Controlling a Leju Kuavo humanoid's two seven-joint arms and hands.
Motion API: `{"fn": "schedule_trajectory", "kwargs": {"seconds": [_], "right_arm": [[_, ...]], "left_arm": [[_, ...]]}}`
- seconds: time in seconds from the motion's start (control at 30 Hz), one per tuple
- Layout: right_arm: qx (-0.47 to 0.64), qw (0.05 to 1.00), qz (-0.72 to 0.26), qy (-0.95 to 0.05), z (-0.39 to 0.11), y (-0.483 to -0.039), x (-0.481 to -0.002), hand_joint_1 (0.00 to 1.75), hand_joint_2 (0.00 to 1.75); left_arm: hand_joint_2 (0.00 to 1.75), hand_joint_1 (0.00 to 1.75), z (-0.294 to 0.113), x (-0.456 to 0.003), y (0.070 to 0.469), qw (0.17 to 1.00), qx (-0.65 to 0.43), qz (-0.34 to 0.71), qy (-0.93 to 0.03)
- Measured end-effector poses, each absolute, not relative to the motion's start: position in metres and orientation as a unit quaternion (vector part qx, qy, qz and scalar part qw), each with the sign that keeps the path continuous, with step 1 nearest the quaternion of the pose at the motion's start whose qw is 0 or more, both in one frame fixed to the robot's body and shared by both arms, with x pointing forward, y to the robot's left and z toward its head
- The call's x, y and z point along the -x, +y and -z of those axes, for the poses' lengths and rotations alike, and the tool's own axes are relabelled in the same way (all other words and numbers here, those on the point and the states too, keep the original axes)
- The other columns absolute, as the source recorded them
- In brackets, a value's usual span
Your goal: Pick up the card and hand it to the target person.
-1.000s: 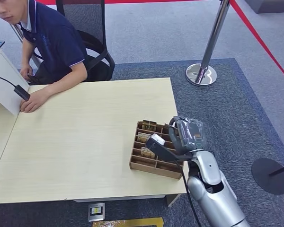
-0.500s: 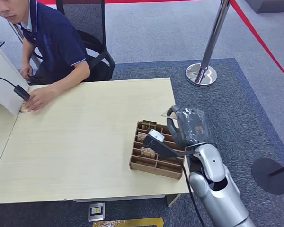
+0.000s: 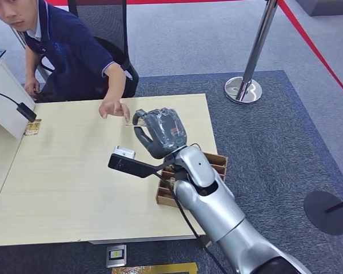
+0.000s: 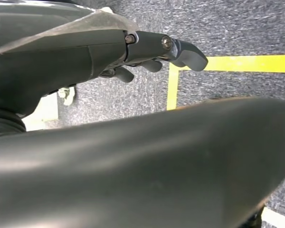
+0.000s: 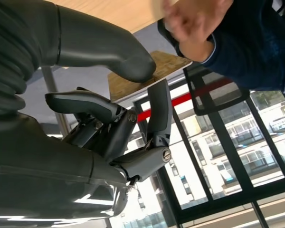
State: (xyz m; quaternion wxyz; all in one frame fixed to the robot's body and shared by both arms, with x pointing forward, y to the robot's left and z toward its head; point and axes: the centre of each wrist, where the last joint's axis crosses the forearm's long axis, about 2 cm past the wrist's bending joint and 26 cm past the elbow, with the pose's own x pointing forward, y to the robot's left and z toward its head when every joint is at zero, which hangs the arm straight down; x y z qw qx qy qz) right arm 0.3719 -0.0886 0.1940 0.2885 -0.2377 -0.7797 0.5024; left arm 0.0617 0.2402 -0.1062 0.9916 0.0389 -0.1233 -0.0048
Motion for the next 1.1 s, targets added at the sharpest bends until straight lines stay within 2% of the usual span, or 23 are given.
{"fn": "schedule_trajectory", "kwargs": {"seconds": [0.27,0.77,0.8,0.83,0.9,0.93,0.97,1.1], "right_arm": [[0.203,0.314,-0.536,-0.757,-0.188,-0.055,-0.376,1.75,1.75],[0.157,0.38,-0.581,-0.703,-0.16,-0.061,-0.38,1.75,1.75],[0.154,0.381,-0.579,-0.704,-0.16,-0.06,-0.38,1.61,1.75],[0.152,0.381,-0.576,-0.707,-0.161,-0.059,-0.38,1.35,1.75],[0.149,0.381,-0.563,-0.718,-0.162,-0.057,-0.379,0.48,1.75],[0.148,0.383,-0.555,-0.724,-0.163,-0.057,-0.379,0.18,1.75],[0.148,0.385,-0.546,-0.729,-0.163,-0.057,-0.379,0.0,1.75],[0.14,0.386,-0.515,-0.753,-0.168,-0.055,-0.38,0.0,1.75]], "left_arm": [[0.0,0.0,0.106,-0.061,0.239,0.993,-0.038,0.011,-0.11],[0.0,0.0,0.106,-0.063,0.237,0.993,-0.036,0.013,-0.116],[0.0,0.0,0.106,-0.063,0.237,0.992,-0.036,0.012,-0.116],[0.0,0.0,0.106,-0.063,0.237,0.992,-0.036,0.01,-0.116],[0.0,0.0,0.106,-0.062,0.237,0.992,-0.037,0.006,-0.117],[0.0,0.0,0.106,-0.062,0.237,0.992,-0.038,0.004,-0.116],[0.0,0.0,0.106,-0.062,0.237,0.992,-0.04,0.002,-0.116],[0.0,0.0,0.106,-0.062,0.237,0.992,-0.044,-0.01,-0.115]]}}
